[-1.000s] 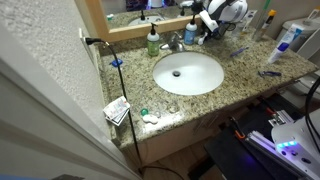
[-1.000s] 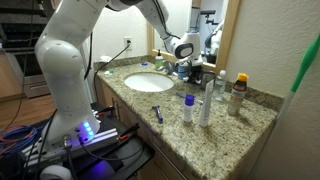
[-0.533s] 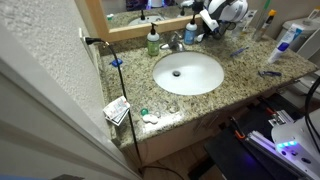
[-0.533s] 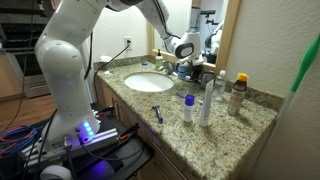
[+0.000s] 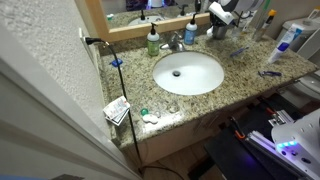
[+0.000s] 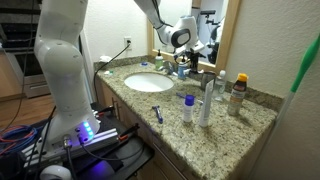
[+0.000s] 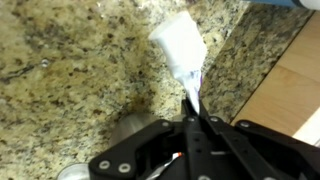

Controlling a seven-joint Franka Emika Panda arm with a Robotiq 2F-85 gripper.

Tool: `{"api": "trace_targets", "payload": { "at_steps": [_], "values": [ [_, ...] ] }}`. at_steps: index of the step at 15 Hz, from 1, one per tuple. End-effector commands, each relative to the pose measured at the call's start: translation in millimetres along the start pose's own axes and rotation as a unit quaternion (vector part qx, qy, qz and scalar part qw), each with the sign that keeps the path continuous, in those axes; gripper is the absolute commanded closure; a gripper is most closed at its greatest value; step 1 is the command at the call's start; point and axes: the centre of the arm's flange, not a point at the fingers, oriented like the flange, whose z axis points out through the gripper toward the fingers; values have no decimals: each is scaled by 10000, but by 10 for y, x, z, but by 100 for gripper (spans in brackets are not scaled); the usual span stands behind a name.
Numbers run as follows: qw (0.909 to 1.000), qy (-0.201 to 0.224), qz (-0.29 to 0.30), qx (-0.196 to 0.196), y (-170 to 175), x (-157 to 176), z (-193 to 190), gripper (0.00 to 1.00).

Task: Take the toothbrush from the cup and put it on the counter, then pick the toothpaste and put it in the cup

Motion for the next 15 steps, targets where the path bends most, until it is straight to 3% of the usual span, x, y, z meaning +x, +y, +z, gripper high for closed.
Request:
{"api": "trace_targets", "payload": {
  "at_steps": [1, 4, 7, 10, 12, 13, 15],
  "values": [
    [9978, 153, -624, 165, 399, -160, -679, 99],
    [9951, 395, -591, 689, 521, -187, -958, 99],
    [9888, 971, -205, 1117, 620, -134, -1122, 99],
    [9746, 1630, 460, 1462, 785, 154, -1182, 99],
    [9653, 1855, 1010, 1534, 947, 372, -1231, 99],
    [9735, 1593, 640, 1511, 889, 435, -1161, 99],
    [9722, 1665, 723, 1478, 972, 528, -1160, 96]
  ]
}}
